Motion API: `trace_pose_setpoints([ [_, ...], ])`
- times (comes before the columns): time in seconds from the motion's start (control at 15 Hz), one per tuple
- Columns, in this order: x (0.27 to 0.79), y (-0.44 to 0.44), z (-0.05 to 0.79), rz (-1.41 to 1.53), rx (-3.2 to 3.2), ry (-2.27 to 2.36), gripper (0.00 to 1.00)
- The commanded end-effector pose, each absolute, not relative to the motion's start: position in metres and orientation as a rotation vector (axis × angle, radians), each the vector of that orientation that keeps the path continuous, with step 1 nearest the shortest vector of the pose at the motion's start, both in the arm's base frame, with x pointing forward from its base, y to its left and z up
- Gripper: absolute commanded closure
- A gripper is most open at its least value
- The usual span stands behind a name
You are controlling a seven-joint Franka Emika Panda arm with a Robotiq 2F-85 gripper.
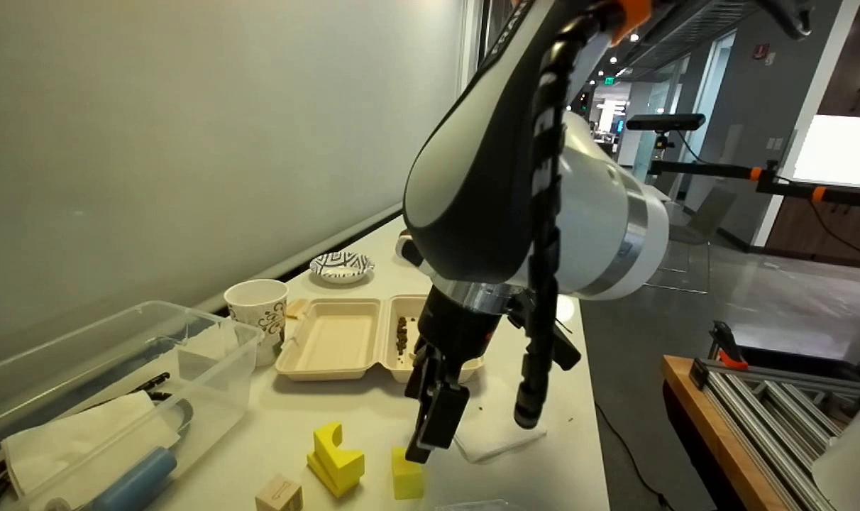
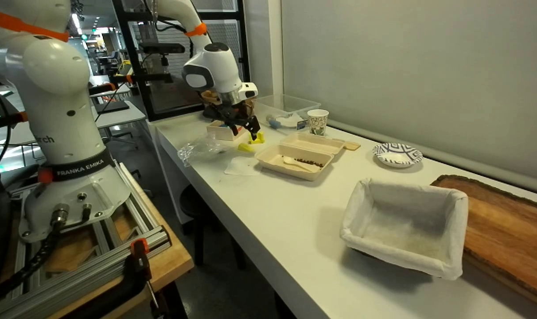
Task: Pile up the yellow blocks on the let
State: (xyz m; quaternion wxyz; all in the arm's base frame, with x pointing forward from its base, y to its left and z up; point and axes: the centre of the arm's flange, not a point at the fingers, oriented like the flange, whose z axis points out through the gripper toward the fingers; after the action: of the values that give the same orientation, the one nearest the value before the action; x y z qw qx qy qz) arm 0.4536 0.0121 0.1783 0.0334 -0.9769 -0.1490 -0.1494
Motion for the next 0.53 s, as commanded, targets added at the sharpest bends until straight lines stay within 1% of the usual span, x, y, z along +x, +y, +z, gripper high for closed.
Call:
trace_pose_setpoints([
  [0.0, 0.464, 0.018, 0.170, -0.372, -2.990, -0.507, 0.00],
  [0.2, 0.462, 0.018, 0.160, -0.319, -2.994, -0.518, 0.00],
  [0.47, 0.462, 0.017, 0.153, -0.327, -2.998, -0.530, 0.00],
])
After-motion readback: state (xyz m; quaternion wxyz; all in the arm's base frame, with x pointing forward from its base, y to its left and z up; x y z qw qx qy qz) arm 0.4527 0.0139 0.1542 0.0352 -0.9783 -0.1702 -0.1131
